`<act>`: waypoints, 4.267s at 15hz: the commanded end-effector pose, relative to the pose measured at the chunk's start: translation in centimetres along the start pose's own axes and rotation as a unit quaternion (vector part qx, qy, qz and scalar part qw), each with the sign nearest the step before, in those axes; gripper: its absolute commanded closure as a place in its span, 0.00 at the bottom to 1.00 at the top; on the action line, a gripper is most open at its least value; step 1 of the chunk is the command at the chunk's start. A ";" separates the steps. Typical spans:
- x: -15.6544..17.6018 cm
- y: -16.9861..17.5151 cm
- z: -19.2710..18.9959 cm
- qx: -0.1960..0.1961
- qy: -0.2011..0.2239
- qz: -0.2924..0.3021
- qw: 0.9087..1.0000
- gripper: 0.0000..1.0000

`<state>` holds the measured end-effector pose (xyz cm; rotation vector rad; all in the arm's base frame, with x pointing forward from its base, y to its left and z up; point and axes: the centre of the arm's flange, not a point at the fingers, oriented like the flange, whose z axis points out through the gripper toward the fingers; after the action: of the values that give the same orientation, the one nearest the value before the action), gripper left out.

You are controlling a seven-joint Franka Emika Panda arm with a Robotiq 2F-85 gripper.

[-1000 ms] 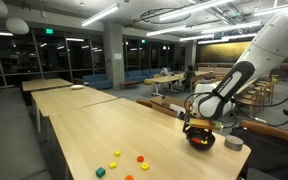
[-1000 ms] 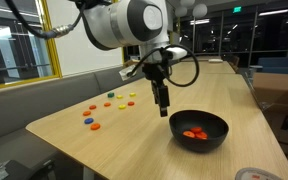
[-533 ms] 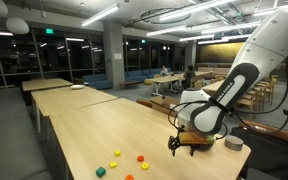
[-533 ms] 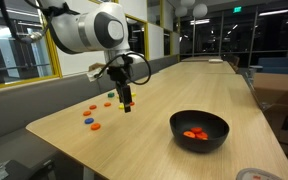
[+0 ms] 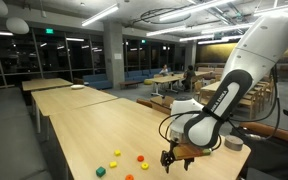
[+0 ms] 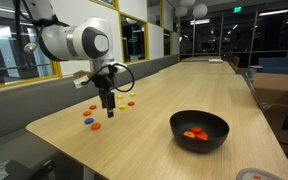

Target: Put some of the rings in the bowl

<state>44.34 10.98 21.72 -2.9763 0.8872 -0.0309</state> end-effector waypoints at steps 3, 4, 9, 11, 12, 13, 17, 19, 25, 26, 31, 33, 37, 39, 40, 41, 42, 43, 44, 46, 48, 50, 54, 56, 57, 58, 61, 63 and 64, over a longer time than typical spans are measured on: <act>-0.3 -2.6 3.3 0.012 -0.024 0.007 1.000 0.00; -0.5 -2.8 3.7 0.012 -0.024 0.013 1.000 0.00; -2.3 -3.3 4.3 0.012 -0.025 0.036 0.999 0.00; -3.3 -3.5 4.1 0.011 -0.026 0.046 0.999 0.00; -3.9 -3.7 4.0 0.010 -0.024 0.051 0.998 0.00; -4.4 -3.8 4.0 0.010 -0.024 0.056 0.998 0.00; -5.7 -3.5 4.2 0.010 -0.021 0.079 0.997 0.00; -6.0 -3.3 4.1 0.012 -0.019 0.088 0.996 0.00; -6.2 -2.6 4.1 0.011 -0.020 0.114 0.993 0.00; -6.3 -2.5 4.1 0.010 -0.022 0.124 0.992 0.00; -6.5 -2.0 4.2 0.012 -0.016 0.188 0.982 0.00; -6.4 -1.9 4.3 0.016 -0.006 0.220 0.975 0.00; -6.4 -1.7 4.2 0.029 0.009 0.261 0.965 0.00; -6.3 -1.7 4.2 0.030 0.013 0.279 0.960 0.00; -6.3 -1.6 4.2 0.029 0.014 0.288 0.957 0.00; -6.3 -1.6 4.3 0.029 0.016 0.297 0.954 0.00; -6.4 -1.6 4.3 0.028 0.017 0.305 0.952 0.00; -6.4 -1.5 4.3 0.026 0.017 0.312 0.950 0.00; -6.4 -1.5 4.3 0.022 0.015 0.318 0.948 0.00; -6.4 -1.5 4.3 0.013 0.015 0.325 0.945 0.00; -6.4 -1.7 4.2 0.004 0.018 0.328 0.945 0.00; -6.4 -1.7 4.2 0.000 0.023 0.328 0.944 0.00; -6.6 -1.8 4.3 -0.010 0.025 0.330 0.944 0.00; -6.7 -1.8 4.3 -0.012 0.024 0.329 0.944 0.00; -6.7 -1.8 4.3 -0.010 0.025 0.327 0.945 0.00; -6.6 -1.8 4.3 -0.008 0.025 0.326 0.945 0.00; -6.5 -1.8 4.4 -0.002 0.026 0.318 0.948 0.00; -6.6 -1.9 4.3 -0.001 0.026 0.317 0.948 0.00; -6.6 -1.9 4.3 -0.002 0.026 0.316 0.948 0.00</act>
<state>39.99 15.95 16.36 -2.5618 1.8020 -0.0647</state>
